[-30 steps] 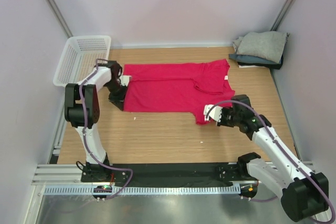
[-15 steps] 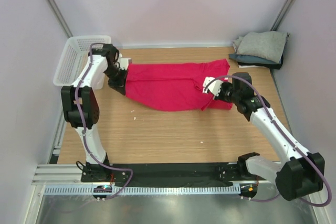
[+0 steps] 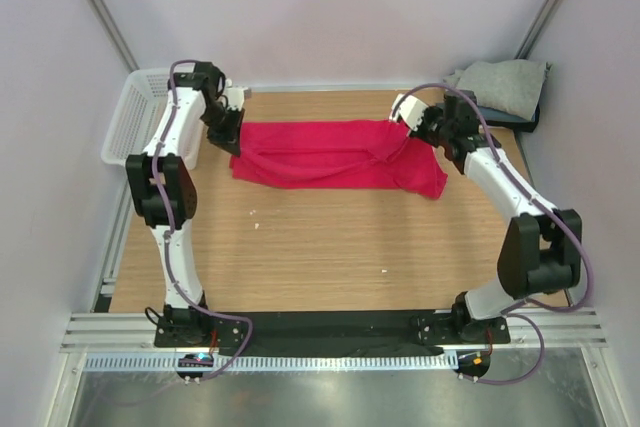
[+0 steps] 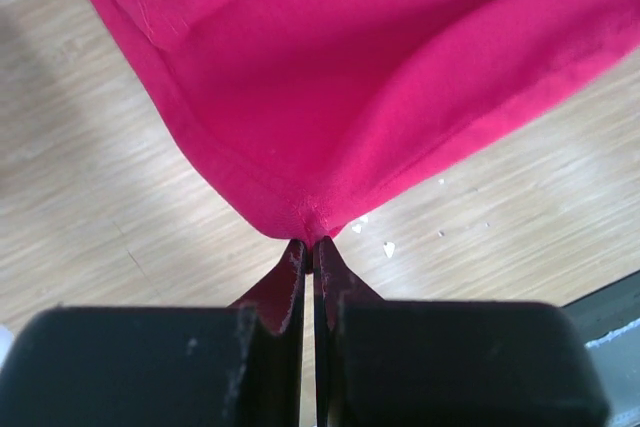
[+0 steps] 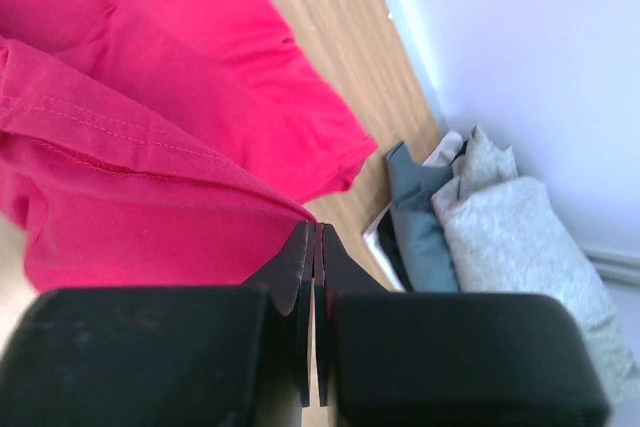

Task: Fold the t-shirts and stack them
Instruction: Fold the tshirt

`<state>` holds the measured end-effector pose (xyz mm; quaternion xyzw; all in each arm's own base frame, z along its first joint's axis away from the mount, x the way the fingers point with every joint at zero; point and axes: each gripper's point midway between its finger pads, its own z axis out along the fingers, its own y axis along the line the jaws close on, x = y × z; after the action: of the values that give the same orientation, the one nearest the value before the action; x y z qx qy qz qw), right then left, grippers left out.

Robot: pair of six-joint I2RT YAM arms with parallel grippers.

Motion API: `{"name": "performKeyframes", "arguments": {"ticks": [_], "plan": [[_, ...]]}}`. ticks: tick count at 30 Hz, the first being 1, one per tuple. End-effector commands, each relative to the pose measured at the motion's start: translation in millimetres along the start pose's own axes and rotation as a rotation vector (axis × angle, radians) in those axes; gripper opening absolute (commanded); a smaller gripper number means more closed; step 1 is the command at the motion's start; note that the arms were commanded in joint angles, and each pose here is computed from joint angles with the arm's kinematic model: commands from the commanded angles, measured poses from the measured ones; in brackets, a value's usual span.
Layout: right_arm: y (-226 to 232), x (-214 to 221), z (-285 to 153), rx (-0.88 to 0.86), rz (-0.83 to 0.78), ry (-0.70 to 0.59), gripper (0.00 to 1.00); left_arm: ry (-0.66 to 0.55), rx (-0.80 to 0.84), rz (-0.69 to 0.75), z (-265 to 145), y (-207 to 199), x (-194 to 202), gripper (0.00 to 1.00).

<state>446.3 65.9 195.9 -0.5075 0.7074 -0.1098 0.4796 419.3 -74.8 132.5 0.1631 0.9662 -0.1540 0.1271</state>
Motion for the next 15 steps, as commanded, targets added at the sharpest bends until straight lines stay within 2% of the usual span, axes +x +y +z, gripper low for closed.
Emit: {"name": "performKeyframes", "arguments": {"ticks": [1, 10, 15], "plan": [[-43, -27, 21, 0.086, -0.033, -0.088, 0.02, -0.020, -0.005, -0.020, 6, 12, -14, 0.00], [-53, -4, 125, 0.029, -0.029, -0.047, 0.01, -0.107, -0.126, -0.025, 39, 56, -67, 0.00], [-63, 2, 153, 0.040, -0.036, -0.026, 0.02, -0.099, -0.169, -0.040, 46, 66, -67, 0.00]]}}
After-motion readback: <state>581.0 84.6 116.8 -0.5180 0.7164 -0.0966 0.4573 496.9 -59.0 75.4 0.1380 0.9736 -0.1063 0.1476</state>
